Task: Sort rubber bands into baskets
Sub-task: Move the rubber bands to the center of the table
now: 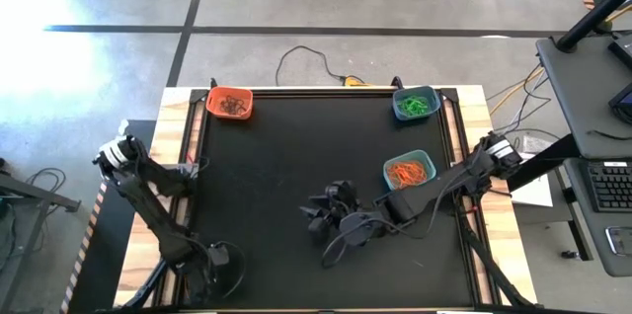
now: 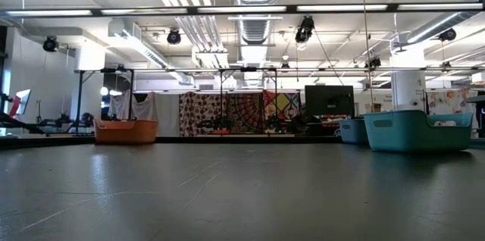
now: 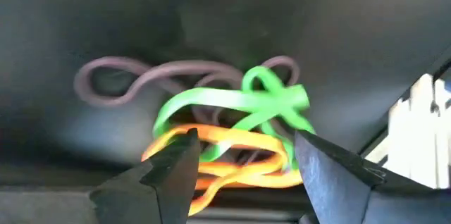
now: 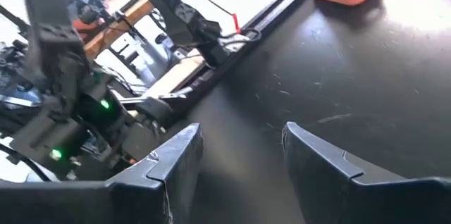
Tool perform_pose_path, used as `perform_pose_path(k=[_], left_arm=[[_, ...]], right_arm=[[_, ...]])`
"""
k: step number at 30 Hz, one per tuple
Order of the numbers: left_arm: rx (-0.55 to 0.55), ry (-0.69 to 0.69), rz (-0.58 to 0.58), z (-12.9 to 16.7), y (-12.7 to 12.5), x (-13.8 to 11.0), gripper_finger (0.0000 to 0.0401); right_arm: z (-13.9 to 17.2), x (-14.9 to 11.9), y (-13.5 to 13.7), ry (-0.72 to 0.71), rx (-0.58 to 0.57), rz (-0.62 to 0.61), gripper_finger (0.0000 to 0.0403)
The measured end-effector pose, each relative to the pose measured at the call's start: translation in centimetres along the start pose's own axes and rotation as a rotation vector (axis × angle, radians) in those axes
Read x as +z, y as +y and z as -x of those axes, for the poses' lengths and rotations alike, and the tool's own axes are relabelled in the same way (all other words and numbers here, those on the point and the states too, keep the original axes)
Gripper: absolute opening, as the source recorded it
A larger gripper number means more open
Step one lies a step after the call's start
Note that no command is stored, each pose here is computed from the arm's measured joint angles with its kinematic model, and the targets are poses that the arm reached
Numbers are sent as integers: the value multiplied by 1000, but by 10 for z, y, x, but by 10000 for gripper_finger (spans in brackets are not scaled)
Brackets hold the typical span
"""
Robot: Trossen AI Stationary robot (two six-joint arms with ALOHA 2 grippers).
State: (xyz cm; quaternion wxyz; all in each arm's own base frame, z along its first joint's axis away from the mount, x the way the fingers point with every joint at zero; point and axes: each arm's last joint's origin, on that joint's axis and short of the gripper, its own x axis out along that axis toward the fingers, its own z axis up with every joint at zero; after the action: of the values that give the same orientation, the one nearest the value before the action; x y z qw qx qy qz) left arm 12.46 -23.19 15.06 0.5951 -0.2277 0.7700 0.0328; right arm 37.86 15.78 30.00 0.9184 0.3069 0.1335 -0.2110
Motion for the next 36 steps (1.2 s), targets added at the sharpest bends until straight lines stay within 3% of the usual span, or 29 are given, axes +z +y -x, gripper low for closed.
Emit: perform_pose_path(k=[11,14,21,25,31,36], left_arm=[[66,-15,67,-28,-5,7,207],[94,-57,73,-27,-3,8,169],[142,-111,70,-25,2,9,27],[170,-133,36,-19,0,10,12],[349,-426,-73,8,7,31,2],[495,-595,-219,22,20,63,1]], right_arm=[[3,17,14,-27,29,39,189],[5,21,17,-33,35,68,189],[10,33,26,-53,51,159,189],[19,47,30,-28,21,216,189],[40,74,32,46,-64,312,189],[58,87,24,128,-166,397,189]])
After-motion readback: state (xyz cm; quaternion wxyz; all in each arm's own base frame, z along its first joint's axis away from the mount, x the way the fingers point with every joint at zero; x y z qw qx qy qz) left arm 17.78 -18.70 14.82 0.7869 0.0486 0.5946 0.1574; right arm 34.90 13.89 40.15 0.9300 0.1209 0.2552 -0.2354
